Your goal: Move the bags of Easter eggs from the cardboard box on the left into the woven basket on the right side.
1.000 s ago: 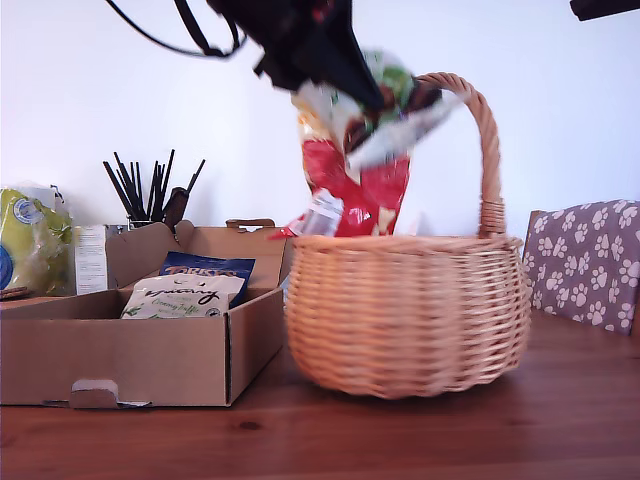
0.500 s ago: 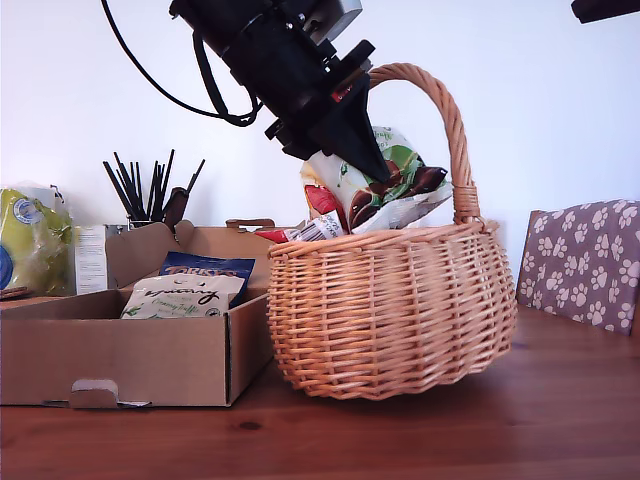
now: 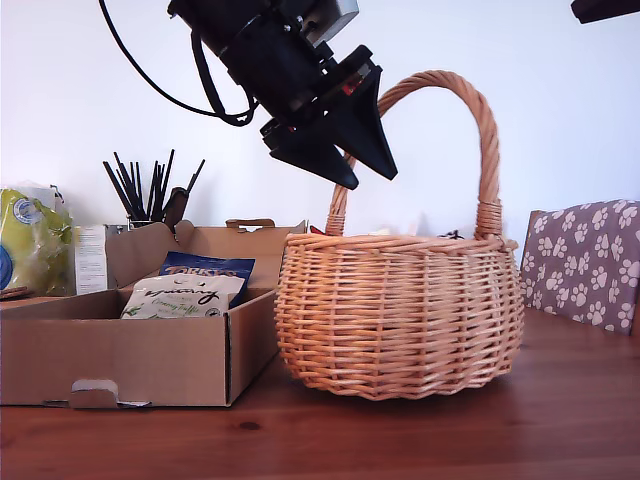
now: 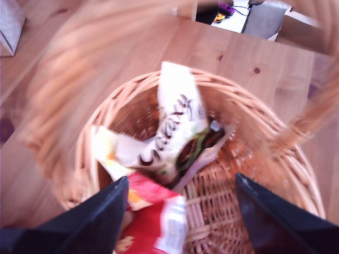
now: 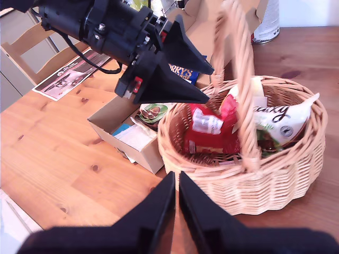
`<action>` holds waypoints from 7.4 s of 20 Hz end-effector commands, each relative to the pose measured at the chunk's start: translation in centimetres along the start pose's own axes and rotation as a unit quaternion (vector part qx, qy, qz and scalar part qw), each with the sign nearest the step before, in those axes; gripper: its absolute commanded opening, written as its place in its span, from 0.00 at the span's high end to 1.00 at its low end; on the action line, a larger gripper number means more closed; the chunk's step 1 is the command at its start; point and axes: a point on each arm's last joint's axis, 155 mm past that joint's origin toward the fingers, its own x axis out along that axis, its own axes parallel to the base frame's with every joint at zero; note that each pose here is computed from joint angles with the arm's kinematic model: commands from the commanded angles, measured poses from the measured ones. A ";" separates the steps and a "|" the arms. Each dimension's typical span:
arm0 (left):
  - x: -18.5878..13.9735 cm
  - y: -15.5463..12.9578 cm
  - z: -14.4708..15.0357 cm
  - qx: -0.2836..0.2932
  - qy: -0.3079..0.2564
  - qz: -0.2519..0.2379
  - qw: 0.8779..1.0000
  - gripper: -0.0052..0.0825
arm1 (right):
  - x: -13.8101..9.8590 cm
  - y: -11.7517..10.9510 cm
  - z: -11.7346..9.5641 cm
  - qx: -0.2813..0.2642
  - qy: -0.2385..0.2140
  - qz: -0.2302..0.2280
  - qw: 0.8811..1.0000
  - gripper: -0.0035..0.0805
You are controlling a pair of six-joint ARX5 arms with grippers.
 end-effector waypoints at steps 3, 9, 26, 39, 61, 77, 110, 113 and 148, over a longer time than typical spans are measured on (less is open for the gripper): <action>-3.0 -0.4 0.0 -0.002 0.009 0.017 1.000 0.60 | -0.2 0.2 0.5 -0.006 -0.005 0.002 1.000 0.97; -6.0 2.1 -3.2 -0.029 0.063 0.064 0.996 0.97 | -0.2 0.2 0.4 -0.043 -0.005 0.002 0.999 0.97; -12.6 12.1 -12.8 -0.102 -0.055 0.173 0.978 0.95 | 4.3 4.9 -1.0 -0.125 0.034 0.082 0.988 0.97; -5.9 16.5 -19.4 -0.203 0.020 0.211 0.956 0.08 | 5.4 5.5 0.0 -0.131 0.016 0.091 0.987 0.97; -1.6 16.1 -24.4 -0.282 0.085 0.215 0.931 0.52 | 5.4 5.7 0.3 -0.130 0.009 0.093 0.987 0.97; -11.1 13.2 -14.2 -0.243 -0.030 0.212 0.946 0.78 | 5.4 5.4 0.3 -0.130 0.009 0.086 0.988 0.97; 3.4 -2.4 -2.9 -0.161 -0.156 0.027 0.974 0.74 | 0.6 -0.3 -1.0 -0.080 0.025 -0.063 0.994 0.97; 3.6 -2.5 -3.6 -0.164 -0.142 0.026 0.976 0.43 | 0.6 -0.3 -1.0 -0.081 0.025 -0.063 0.994 0.97; -9.9 15.0 -13.7 -0.073 -0.020 0.168 0.983 0.29 | 0.7 -0.1 -0.9 -0.083 0.023 -0.057 0.995 0.97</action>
